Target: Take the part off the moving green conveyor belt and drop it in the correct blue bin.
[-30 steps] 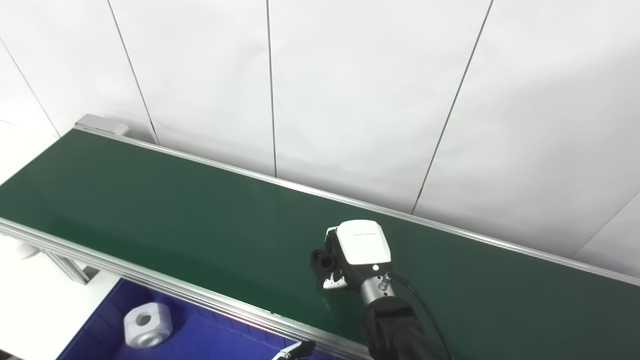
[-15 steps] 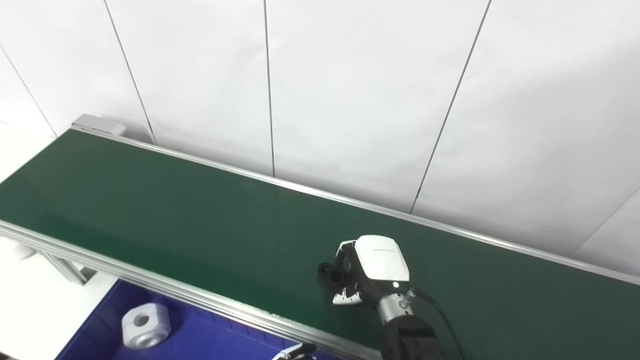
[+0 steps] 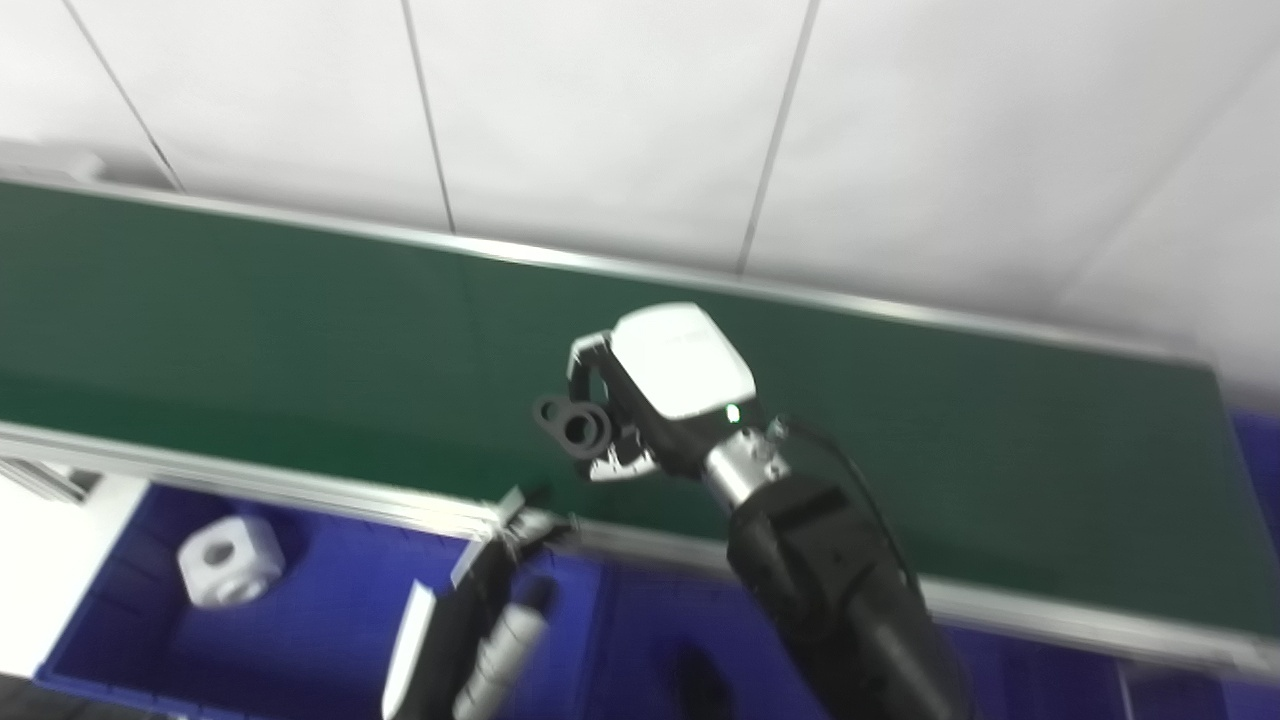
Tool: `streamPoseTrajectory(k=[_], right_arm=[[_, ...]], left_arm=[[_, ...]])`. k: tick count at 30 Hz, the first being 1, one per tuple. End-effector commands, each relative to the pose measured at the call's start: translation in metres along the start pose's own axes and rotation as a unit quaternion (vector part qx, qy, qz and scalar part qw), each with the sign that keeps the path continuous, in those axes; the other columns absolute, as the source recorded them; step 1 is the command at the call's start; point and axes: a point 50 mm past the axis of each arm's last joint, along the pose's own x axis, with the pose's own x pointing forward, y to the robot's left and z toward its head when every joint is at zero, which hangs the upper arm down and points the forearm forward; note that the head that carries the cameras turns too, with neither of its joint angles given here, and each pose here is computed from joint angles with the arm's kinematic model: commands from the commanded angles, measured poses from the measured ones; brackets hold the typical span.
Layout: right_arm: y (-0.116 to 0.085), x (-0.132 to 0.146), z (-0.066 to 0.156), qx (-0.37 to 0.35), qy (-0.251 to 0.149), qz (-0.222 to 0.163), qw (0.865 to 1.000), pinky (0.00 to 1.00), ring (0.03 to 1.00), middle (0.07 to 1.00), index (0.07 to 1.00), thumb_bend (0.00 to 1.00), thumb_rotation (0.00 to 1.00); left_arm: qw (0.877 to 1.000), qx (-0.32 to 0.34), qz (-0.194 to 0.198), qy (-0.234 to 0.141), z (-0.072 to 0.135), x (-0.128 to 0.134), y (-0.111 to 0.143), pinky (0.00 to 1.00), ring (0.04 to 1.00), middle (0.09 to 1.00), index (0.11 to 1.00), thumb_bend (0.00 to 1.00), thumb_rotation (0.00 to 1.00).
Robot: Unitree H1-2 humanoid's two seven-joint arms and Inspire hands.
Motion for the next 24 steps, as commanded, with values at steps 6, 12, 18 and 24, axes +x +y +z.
streamPoseTrajectory(k=[6, 12, 18, 24], right_arm=[[0.000, -0.062, 0.012, -0.031, 0.012, 0.081, 0.996, 0.10, 0.166, 0.284, 0.489, 0.51, 0.12], [0.024, -0.102, 0.030, -0.012, 0.042, 0.136, 0.990, 0.09, 0.158, 0.274, 0.488, 0.52, 0.12], [0.046, -0.102, 0.034, -0.023, 0.086, 0.223, 0.971, 0.13, 0.214, 0.405, 0.487, 0.53, 0.05], [0.076, -0.091, 0.013, -0.011, 0.111, 0.275, 0.955, 0.17, 0.259, 0.465, 0.487, 0.53, 0.00]], left_arm=[[0.999, -0.036, -0.031, -0.015, 0.029, 0.005, 0.010, 1.00, 0.951, 0.884, 0.957, 0.61, 0.97], [0.999, -0.014, -0.039, -0.001, 0.040, 0.006, 0.020, 1.00, 0.956, 0.902, 0.960, 0.61, 0.99], [0.999, -0.016, -0.038, -0.004, 0.042, 0.009, 0.024, 1.00, 0.947, 0.895, 0.954, 0.63, 0.96], [0.999, -0.017, -0.037, -0.006, 0.040, 0.012, 0.024, 1.00, 0.950, 0.901, 0.951, 0.63, 0.95]])
